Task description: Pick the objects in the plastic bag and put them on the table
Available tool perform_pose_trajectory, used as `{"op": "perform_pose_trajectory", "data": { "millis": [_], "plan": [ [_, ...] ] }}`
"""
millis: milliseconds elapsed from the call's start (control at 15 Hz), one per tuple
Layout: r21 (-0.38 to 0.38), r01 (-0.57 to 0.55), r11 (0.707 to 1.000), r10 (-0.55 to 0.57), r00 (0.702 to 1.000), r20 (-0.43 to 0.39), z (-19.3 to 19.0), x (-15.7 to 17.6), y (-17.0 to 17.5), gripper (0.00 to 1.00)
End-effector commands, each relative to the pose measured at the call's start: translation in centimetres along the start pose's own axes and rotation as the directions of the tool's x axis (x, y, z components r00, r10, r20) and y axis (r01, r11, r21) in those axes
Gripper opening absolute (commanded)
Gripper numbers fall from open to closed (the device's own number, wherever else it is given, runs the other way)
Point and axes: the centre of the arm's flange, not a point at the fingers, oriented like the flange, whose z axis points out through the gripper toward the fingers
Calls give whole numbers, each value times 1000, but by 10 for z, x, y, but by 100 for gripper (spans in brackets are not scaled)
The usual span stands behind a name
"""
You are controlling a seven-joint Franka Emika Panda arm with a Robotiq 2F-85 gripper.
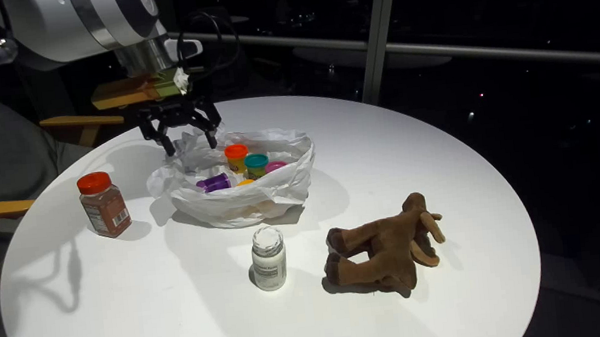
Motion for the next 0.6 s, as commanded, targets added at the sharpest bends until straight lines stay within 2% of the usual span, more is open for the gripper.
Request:
{"op": "perform_pose_trajectory", "data": {
  "millis": [0,533],
  "plan": [
    [-9,-37,999,37,999,-21,1,18,12,100],
    [-30,-72,997,71,997,-26,20,40,33,100]
  ]
}}
